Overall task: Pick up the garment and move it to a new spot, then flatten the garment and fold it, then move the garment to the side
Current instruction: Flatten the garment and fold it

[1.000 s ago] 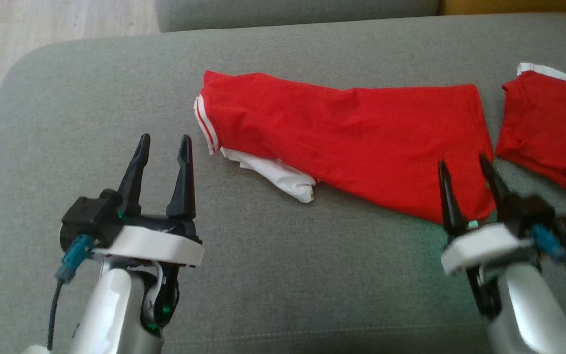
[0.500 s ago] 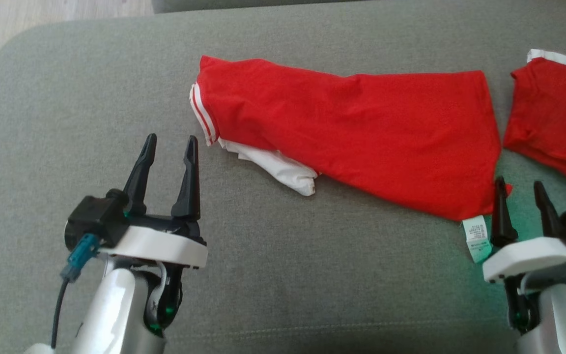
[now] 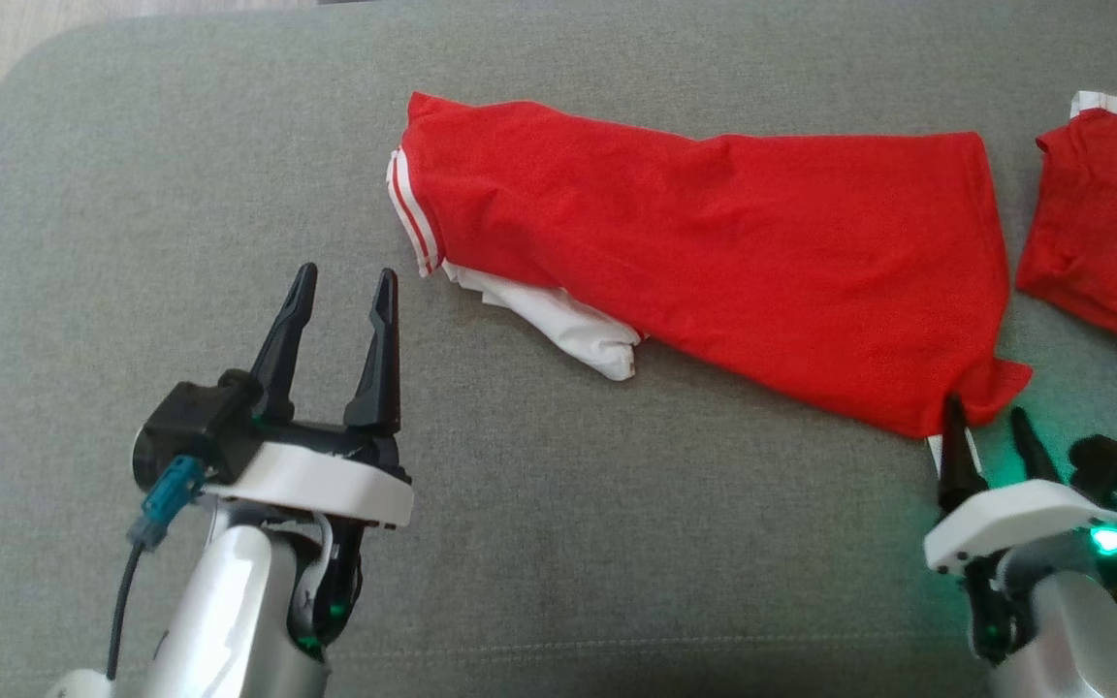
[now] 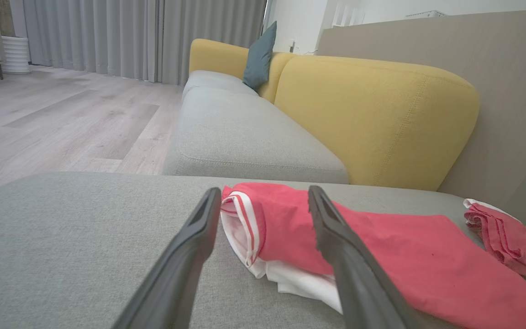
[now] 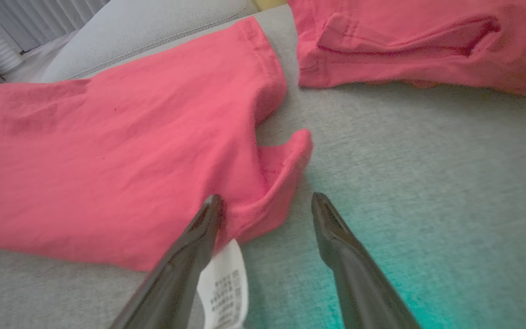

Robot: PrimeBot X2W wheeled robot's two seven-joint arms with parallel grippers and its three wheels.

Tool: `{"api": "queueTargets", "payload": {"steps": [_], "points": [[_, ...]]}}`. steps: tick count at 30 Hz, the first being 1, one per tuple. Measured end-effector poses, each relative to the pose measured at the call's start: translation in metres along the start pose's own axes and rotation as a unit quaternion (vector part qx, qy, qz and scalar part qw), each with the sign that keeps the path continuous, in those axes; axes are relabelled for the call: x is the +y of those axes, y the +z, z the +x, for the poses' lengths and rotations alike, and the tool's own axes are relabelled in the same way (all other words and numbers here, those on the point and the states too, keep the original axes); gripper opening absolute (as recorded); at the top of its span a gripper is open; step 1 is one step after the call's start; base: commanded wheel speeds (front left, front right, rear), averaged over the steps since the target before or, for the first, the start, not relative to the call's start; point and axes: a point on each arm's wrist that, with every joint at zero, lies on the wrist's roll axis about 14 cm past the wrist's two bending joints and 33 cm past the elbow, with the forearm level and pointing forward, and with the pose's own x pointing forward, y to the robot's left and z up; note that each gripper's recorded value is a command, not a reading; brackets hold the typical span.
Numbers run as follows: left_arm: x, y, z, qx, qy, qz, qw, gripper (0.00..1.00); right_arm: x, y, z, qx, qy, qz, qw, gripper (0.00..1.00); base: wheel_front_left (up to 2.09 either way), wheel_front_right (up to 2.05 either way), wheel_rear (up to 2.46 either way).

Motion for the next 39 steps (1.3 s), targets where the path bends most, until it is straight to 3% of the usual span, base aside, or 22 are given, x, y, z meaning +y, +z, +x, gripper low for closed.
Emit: {"api": "queueTargets", "payload": {"steps": [1,2,9,14,20,24,32,39], "points": [[0.000,0.000,0.000,0.000,0.000,0.000,1.000,1.00,0.003,-0.001,0.001,0.003,0.004,0.003,1.000,0.31,0.00,0.00,0.00],[0.000,0.000,0.000,0.000,0.000,0.001,1.000,1.00,0.007,-0.002,0.003,0.006,0.009,0.006,1.000,0.00,0.00,0.00,0.00],[-0.002,0.007,0.000,-0.009,-0.004,0.006,1.000,1.00,0.025,0.009,0.001,-0.021,0.036,0.007,0.999,0.00,0.00,0.00,0.00],[-0.007,0.015,0.000,-0.019,-0.010,0.007,1.000,1.00,0.040,0.040,-0.004,-0.077,0.061,-0.001,0.995,0.00,0.00,0.00,0.00],[-0.017,0.023,-0.002,-0.029,-0.022,0.007,0.999,1.00,0.063,0.112,-0.026,-0.195,0.098,-0.018,0.976,0.00,0.00,0.00,0.00],[-0.021,0.029,-0.006,-0.037,-0.027,0.008,0.999,1.00,0.069,0.140,-0.050,-0.245,0.111,-0.028,0.963,0.00,0.00,0.00,0.00],[-0.014,0.034,-0.013,-0.042,-0.013,0.011,0.999,1.00,0.092,0.179,-0.081,-0.291,0.141,-0.049,0.945,0.00,0.00,0.00,0.00],[-0.005,0.025,-0.017,-0.030,0.000,0.007,1.000,1.00,0.114,0.209,-0.063,-0.292,0.151,-0.087,0.940,0.00,0.00,0.00,0.00]]}}
